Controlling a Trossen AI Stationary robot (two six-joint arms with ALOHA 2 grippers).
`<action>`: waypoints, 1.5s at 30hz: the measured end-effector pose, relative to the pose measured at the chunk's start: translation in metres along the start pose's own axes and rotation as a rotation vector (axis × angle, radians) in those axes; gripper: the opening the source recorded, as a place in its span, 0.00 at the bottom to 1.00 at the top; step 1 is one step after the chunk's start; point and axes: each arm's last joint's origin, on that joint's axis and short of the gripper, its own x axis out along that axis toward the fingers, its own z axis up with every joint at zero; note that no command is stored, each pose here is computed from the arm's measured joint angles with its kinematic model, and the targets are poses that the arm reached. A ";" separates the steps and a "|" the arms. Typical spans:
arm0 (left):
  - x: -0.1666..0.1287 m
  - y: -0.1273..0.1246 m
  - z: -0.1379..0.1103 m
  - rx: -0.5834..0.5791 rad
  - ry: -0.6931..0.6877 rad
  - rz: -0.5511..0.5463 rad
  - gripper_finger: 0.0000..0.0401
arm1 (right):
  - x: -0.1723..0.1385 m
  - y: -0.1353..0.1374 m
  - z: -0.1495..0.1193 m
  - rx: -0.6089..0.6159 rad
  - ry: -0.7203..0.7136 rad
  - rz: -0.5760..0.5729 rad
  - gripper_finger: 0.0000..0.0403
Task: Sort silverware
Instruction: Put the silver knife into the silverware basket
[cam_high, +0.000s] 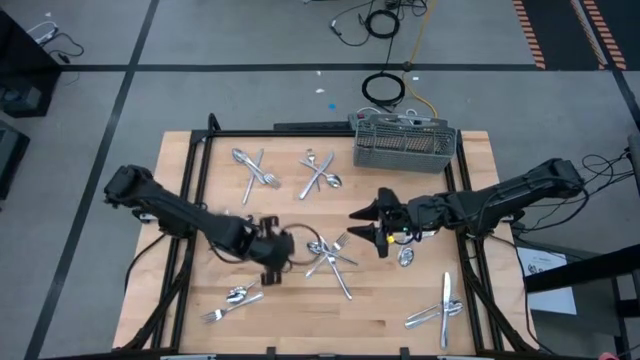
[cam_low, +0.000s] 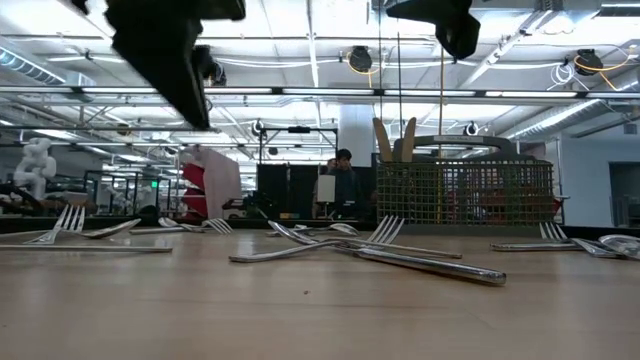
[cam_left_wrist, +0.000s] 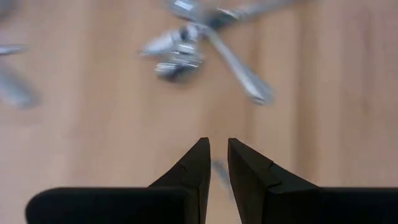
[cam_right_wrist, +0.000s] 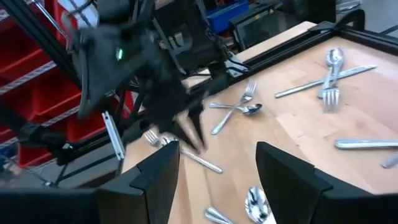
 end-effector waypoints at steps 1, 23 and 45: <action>-0.010 0.008 0.000 -0.033 -0.022 0.035 0.16 | 0.000 0.001 0.000 0.003 0.001 0.013 0.50; -0.049 0.221 -0.049 -0.857 0.197 0.236 0.16 | 0.000 0.001 0.002 0.075 -0.011 0.021 0.50; 0.043 0.274 -0.080 -0.787 0.545 0.242 0.27 | -0.001 -0.002 0.004 0.132 -0.089 -0.085 0.50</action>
